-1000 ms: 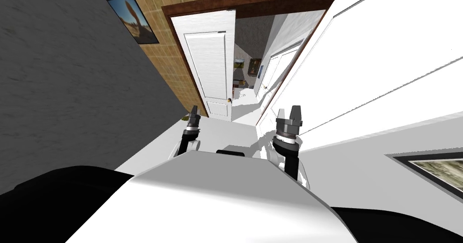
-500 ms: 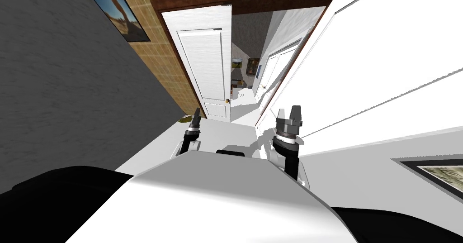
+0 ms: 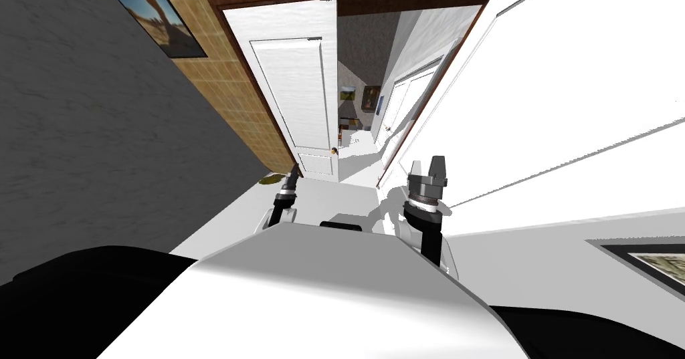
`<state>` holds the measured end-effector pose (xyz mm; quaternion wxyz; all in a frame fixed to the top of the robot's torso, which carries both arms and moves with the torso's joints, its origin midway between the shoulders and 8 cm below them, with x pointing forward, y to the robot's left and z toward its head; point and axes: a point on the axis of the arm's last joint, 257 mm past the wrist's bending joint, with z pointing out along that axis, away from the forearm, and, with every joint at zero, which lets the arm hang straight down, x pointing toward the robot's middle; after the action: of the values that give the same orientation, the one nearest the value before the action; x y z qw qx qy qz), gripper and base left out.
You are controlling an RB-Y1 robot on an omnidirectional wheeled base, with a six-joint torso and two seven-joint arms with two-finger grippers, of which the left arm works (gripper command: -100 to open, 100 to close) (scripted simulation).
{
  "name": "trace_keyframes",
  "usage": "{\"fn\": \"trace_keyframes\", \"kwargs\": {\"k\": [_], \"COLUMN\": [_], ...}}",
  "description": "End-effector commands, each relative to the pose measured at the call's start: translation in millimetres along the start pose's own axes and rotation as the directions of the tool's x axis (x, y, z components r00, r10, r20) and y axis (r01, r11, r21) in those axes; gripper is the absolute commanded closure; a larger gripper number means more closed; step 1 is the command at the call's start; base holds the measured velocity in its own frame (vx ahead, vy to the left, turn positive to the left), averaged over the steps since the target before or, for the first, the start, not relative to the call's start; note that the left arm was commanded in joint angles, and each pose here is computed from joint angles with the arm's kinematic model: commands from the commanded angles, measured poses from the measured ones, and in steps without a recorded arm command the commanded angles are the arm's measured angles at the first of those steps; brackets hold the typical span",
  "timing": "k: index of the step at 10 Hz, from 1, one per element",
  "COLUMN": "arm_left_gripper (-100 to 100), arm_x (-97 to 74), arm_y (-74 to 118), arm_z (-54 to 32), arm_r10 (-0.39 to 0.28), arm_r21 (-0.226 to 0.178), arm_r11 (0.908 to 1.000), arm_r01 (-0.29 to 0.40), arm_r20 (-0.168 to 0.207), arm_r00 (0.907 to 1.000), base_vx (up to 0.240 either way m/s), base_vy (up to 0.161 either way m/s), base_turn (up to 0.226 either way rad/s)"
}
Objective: Pull the door open
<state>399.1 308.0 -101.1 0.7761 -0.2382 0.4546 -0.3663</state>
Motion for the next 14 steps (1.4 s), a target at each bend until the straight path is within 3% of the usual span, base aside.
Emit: {"fn": "trace_keyframes", "kwargs": {"k": [1,4,7,10,14], "arm_left_gripper": [-100,-100,-100,-100,-100], "arm_x": [3.1,9.4,15.5,21.4,29.2], "arm_y": [10.6,31.9,53.1,74.1,101.1], "arm_z": [-2.7,-8.0,-14.3,-21.4,-32.2], "arm_r10": [0.046,0.126,0.204,0.278,0.37], "arm_r21": [-0.015,-0.043,-0.069,-0.092,-0.118], "arm_r11": [0.9988,0.991,0.9759,0.954,0.916], "arm_r01": [-0.046,-0.127,-0.207,-0.285,-0.384], "arm_r20": [-0.009,-0.029,-0.053,-0.081,-0.122], "arm_r00": [0.9989,0.9916,0.9776,0.957,0.921], "base_vx": [0.093,0.103,0.101,0.1,0.102], "base_vy": [-0.003,-0.004,-0.01,-0.001,0.001], "base_turn": [-0.057,-0.06,-0.055,-0.059,-0.057]}}
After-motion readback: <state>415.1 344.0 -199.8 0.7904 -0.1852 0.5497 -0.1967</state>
